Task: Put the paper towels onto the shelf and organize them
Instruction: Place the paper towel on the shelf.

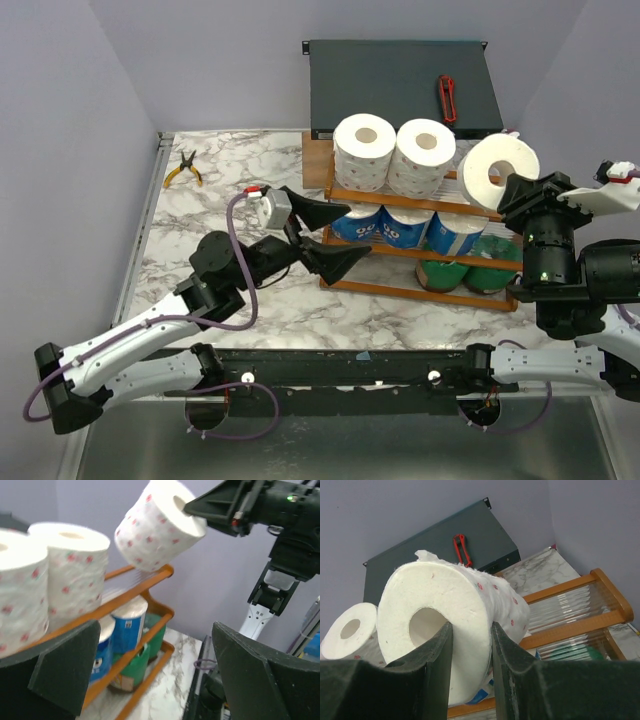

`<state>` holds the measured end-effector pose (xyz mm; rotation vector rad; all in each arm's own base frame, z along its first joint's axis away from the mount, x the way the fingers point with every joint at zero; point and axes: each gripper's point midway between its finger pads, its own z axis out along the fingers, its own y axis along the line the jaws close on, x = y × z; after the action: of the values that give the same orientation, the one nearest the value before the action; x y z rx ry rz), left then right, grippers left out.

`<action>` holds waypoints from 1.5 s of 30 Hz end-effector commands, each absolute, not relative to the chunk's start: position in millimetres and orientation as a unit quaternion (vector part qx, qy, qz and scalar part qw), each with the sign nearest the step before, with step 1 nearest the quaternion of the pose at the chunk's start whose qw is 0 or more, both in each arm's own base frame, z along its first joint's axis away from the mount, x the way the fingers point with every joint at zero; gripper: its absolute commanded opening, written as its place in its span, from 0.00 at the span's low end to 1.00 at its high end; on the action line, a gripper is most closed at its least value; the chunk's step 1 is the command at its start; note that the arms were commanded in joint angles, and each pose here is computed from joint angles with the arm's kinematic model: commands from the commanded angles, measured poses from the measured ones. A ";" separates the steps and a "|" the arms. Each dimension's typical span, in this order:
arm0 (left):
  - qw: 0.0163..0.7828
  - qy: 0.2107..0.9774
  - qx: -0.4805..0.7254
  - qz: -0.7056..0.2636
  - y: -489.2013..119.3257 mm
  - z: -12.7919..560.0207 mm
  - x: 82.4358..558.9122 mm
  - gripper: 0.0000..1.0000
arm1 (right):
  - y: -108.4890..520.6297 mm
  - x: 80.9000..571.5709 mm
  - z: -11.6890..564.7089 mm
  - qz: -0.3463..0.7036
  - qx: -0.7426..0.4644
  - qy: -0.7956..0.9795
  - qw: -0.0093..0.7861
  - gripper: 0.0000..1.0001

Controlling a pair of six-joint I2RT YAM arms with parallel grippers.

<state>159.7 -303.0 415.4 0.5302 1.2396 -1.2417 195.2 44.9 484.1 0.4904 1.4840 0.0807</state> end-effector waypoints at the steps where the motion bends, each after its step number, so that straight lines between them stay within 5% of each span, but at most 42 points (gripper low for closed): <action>1: 0.706 0.422 0.296 -0.485 -321.4 462.6 153.1 0.99 | 26.4 180.9 457.7 0.017 0.297 0.703 0.646 0.20; 23: 0.750 0.239 0.446 -0.426 -425.4 488.0 143.4 0.98 | 35.1 183.1 450.8 0.004 0.282 0.707 0.649 0.24; 45: 0.766 0.306 0.424 -0.374 -469.2 478.0 191.9 0.99 | 45.5 185.6 453.6 0.008 0.282 0.706 0.649 0.26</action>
<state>182.4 -466.4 467.7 0.9644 0.6552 -0.8535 200.3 68.2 475.0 0.4402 1.4996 0.0465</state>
